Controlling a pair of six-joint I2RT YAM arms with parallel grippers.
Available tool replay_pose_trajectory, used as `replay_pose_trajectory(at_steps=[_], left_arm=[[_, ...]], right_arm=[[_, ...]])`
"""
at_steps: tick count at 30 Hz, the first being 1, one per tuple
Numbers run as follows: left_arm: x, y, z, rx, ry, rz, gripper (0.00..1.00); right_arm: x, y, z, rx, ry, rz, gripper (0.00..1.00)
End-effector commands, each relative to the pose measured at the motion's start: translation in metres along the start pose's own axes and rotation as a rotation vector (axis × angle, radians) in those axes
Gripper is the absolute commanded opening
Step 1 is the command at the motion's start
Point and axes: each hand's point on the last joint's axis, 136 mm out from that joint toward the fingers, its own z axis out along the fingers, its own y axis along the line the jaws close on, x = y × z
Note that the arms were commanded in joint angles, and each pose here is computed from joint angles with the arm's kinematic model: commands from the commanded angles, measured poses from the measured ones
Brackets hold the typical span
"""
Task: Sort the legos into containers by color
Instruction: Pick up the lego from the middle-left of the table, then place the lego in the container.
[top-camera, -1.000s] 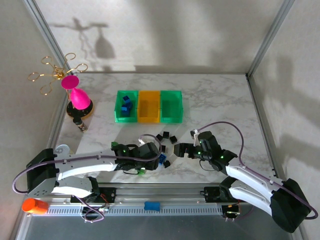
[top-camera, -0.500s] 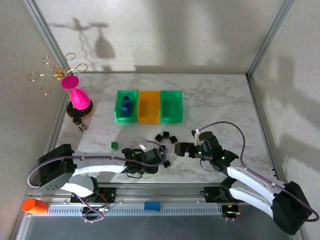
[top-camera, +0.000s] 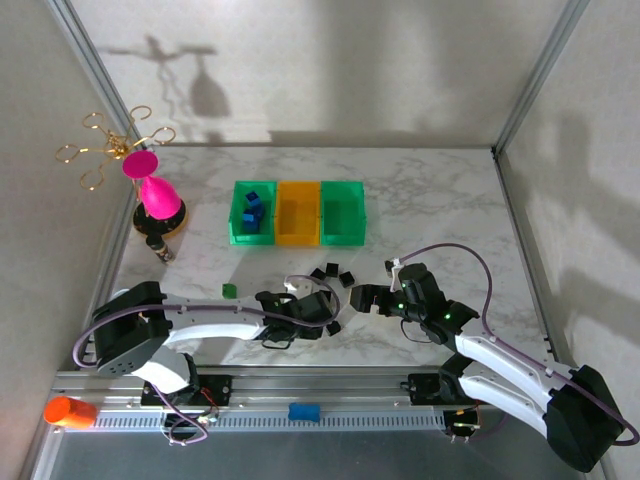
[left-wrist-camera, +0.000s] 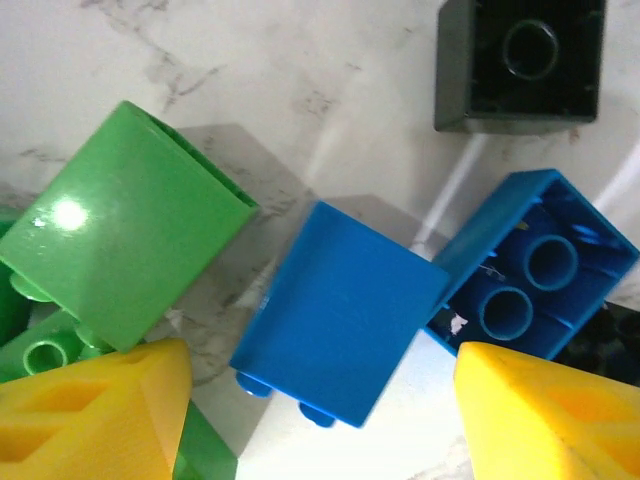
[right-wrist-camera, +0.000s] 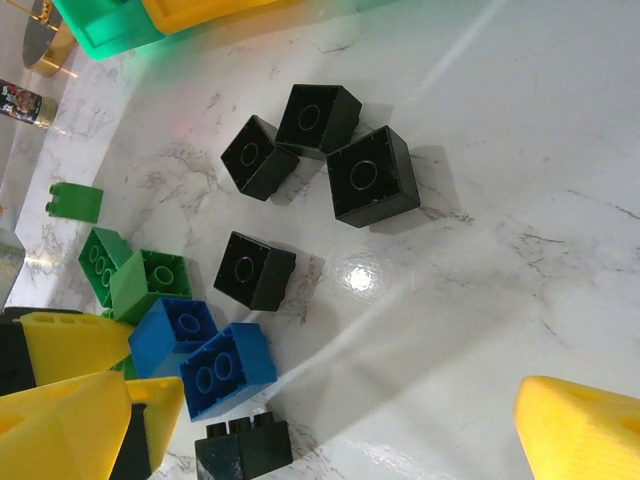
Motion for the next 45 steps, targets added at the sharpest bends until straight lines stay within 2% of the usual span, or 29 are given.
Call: replay_pose_trajectory(at_steps=[1,5,19,25,30,35,42,45], left_arm=[[-0.006,0.014,0.002,-0.066,-0.018,0.015,0.7],[-0.014,0.007,0.005,-0.045,-0.027,0.027,0.69],[-0.028,-0.002,0.011,-0.025,-0.041,0.055,0.46],[-0.032,-0.004,0.004,-0.008,-0.052,0.044,0.36],[-0.042,-0.009,-0.015,0.031,-0.077,0.024,0.34],[-0.079,-0.006,-0.05,0.046,-0.174,-0.001,0.35],[-0.159,0.037,-0.072,-0.034,-0.321,-0.107,0.35],[-0.191,0.064,-0.076,-0.128,-0.381,-0.135,0.35]], right_arm=[[-0.003,0.0,0.0,0.01,-0.009,-0.002,0.99],[-0.003,0.001,0.0,0.009,-0.009,-0.001,0.99],[-0.006,0.002,-0.002,0.012,-0.016,0.0,0.99],[-0.008,0.004,-0.002,0.007,-0.023,0.001,0.99],[-0.016,0.01,-0.002,-0.009,-0.04,-0.008,0.99],[-0.03,0.025,-0.005,-0.049,-0.068,-0.016,0.99],[-0.052,0.048,0.001,-0.116,-0.103,-0.037,0.99],[-0.059,0.055,0.005,-0.137,-0.111,-0.046,0.99]])
